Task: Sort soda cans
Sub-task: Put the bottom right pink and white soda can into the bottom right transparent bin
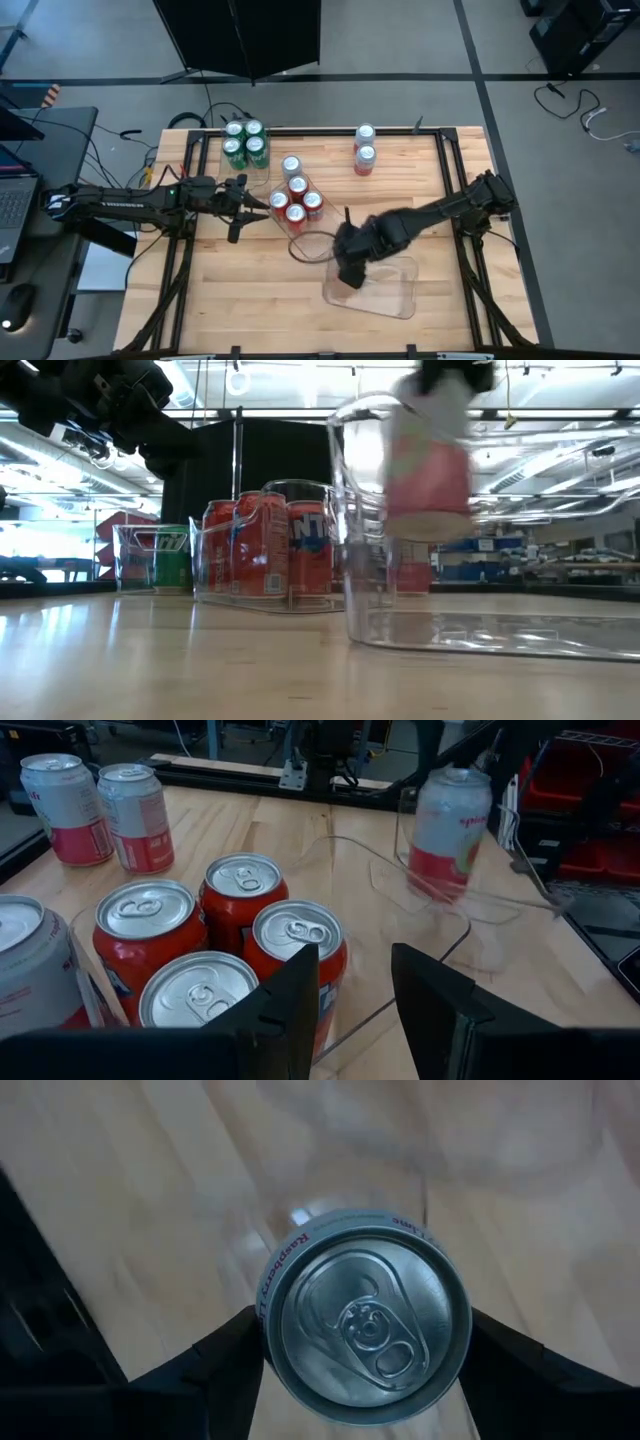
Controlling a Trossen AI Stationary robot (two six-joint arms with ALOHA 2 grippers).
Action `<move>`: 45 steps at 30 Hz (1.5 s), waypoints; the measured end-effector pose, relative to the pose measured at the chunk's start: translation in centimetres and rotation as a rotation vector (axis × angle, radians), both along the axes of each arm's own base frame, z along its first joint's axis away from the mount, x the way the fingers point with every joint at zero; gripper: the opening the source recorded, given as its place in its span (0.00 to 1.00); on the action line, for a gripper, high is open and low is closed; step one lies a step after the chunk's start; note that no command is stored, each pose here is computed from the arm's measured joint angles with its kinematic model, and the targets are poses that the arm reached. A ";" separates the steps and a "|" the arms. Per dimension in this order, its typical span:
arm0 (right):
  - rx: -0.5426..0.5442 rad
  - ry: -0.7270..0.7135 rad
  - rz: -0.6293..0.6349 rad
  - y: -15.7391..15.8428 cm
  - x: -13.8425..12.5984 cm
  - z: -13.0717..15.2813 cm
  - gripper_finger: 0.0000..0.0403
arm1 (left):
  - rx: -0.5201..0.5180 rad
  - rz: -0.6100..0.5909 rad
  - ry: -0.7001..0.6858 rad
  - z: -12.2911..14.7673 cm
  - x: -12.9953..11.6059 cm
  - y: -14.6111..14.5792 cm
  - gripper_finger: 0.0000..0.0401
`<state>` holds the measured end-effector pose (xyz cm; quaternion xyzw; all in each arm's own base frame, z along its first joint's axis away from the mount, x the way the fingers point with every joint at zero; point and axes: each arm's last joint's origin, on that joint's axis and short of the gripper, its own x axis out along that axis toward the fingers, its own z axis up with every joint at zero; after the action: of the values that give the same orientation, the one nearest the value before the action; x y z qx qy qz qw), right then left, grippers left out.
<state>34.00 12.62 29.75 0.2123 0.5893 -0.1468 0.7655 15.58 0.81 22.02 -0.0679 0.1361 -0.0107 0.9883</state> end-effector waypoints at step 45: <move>-0.227 0.347 -0.540 5.8 -8.6 -6.0 0.70 | -0.027 0.007 0.015 -0.1 0.0 0.0 0.33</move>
<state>25.40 18.39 23.76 0.2461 0.6133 -0.4426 0.6062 15.54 0.80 21.88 -0.0816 0.1430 -0.0085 0.9863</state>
